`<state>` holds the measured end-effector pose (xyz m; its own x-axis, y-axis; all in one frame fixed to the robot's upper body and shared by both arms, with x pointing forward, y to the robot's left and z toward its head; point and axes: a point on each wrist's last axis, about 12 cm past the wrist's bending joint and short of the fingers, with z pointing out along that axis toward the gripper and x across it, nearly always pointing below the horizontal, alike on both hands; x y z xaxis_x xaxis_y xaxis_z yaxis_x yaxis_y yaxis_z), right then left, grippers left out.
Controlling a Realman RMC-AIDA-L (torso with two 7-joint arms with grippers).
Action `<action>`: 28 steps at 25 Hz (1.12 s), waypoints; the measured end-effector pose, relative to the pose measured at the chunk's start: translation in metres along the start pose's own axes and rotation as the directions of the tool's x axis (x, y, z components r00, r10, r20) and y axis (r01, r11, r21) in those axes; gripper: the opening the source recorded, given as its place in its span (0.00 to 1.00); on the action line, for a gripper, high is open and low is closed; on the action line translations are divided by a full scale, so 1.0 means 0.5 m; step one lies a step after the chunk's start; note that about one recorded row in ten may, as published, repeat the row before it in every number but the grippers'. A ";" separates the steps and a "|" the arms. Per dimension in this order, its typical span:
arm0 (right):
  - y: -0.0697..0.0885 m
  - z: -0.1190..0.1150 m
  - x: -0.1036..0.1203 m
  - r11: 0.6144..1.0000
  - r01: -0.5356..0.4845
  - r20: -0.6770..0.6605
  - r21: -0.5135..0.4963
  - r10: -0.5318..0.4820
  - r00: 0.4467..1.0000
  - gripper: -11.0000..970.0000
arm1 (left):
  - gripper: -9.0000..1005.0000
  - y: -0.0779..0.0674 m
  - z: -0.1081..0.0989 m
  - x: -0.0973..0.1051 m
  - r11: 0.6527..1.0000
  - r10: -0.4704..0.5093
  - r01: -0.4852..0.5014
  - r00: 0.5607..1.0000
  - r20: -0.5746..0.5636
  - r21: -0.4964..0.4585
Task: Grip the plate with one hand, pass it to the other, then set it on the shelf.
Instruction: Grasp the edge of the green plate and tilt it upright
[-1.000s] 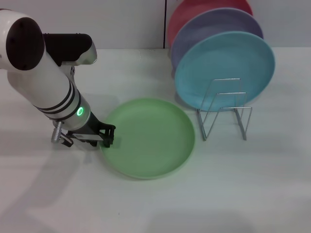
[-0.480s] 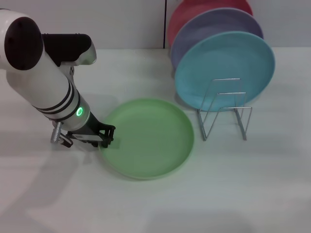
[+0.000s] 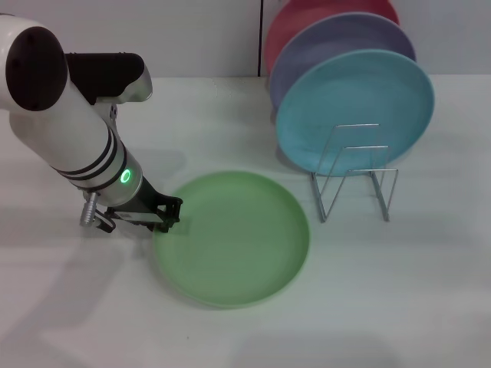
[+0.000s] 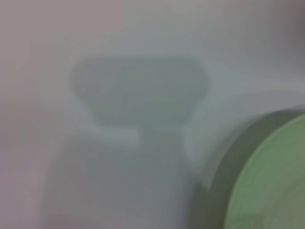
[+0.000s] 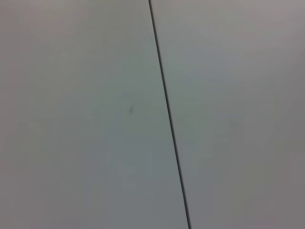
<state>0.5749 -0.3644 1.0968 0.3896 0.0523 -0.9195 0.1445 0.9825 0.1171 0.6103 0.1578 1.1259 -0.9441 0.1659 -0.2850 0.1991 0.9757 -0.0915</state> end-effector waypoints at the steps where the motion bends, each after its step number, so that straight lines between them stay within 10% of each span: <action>1: 0.000 0.000 0.000 1.000 0.000 0.000 0.000 0.000 1.000 0.57 | 0.13 0.000 0.000 0.000 1.000 -0.001 0.001 1.000 0.000 0.001; 19: 0.000 0.000 0.000 1.000 0.000 0.000 0.000 0.000 1.000 0.57 | 0.04 0.001 -0.004 0.003 1.000 0.022 -0.022 1.000 0.007 0.008; 28: 0.000 -0.001 0.002 1.000 -0.001 -0.008 0.003 0.002 1.000 0.57 | 0.04 0.057 -0.041 0.022 0.998 -0.010 0.002 0.989 0.151 0.055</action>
<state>0.5751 -0.3644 1.0957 0.3825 0.0552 -0.9223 0.1464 0.9820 0.1195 0.6002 0.1901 1.1398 -0.8957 0.1324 -0.4245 0.2114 0.9667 -0.1445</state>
